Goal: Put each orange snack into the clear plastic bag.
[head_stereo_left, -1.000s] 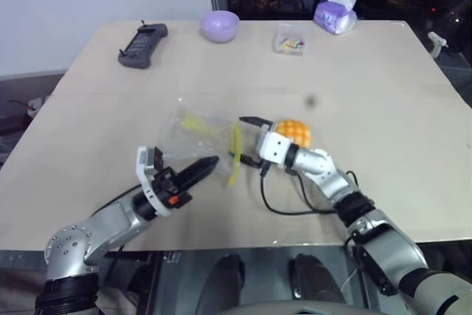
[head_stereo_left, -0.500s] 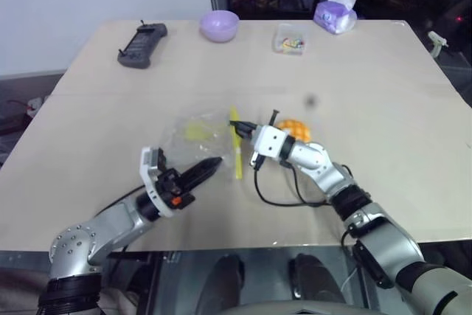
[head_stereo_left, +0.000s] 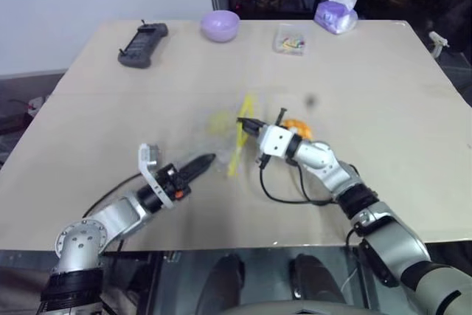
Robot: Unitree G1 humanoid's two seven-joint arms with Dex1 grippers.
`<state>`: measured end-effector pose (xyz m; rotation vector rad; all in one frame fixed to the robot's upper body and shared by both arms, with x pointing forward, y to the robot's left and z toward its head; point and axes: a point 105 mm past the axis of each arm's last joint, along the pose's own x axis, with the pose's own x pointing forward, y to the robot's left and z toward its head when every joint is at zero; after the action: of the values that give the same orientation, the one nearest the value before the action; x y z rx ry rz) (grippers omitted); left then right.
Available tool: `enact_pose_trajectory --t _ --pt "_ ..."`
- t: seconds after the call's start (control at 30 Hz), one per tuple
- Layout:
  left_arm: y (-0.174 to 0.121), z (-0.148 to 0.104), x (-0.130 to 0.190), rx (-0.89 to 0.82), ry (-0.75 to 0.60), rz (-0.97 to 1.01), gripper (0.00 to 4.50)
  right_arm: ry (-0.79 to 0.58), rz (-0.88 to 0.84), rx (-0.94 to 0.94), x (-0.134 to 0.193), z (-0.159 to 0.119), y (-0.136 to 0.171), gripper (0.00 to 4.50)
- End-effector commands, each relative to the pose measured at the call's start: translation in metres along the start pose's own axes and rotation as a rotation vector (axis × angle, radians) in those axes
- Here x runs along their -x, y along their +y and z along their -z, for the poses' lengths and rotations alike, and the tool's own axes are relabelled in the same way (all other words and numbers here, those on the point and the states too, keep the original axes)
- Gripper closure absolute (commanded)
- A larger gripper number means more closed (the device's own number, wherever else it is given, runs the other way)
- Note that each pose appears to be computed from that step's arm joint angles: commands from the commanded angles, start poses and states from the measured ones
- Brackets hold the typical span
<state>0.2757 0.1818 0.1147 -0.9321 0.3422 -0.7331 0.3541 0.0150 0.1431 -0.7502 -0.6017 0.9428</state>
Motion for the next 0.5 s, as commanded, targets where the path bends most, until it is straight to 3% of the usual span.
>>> enact_pose_trajectory --t 0.03,0.07,0.2,0.33,0.5 --pt "0.026 -0.015 -0.001 -0.075 -0.055 -0.145 2.86 -0.020 0.077 0.037 -0.002 -0.008 -0.024 4.50" --pt "0.026 -0.019 -0.001 -0.099 -0.066 -0.137 2.46 -0.015 0.082 0.041 -0.001 -0.007 -0.025 4.50" --pt "0.018 -0.041 -0.001 -0.182 -0.116 -0.112 2.46 0.022 0.136 0.053 0.000 -0.003 -0.035 4.50" --pt "-0.059 -0.055 -0.011 -0.400 -0.084 0.179 2.46 0.286 0.377 0.167 0.003 0.026 -0.073 4.50" --pt "-0.095 -0.051 -0.022 -0.558 -0.051 0.280 2.46 0.414 0.499 0.284 0.007 0.030 -0.095 4.50"
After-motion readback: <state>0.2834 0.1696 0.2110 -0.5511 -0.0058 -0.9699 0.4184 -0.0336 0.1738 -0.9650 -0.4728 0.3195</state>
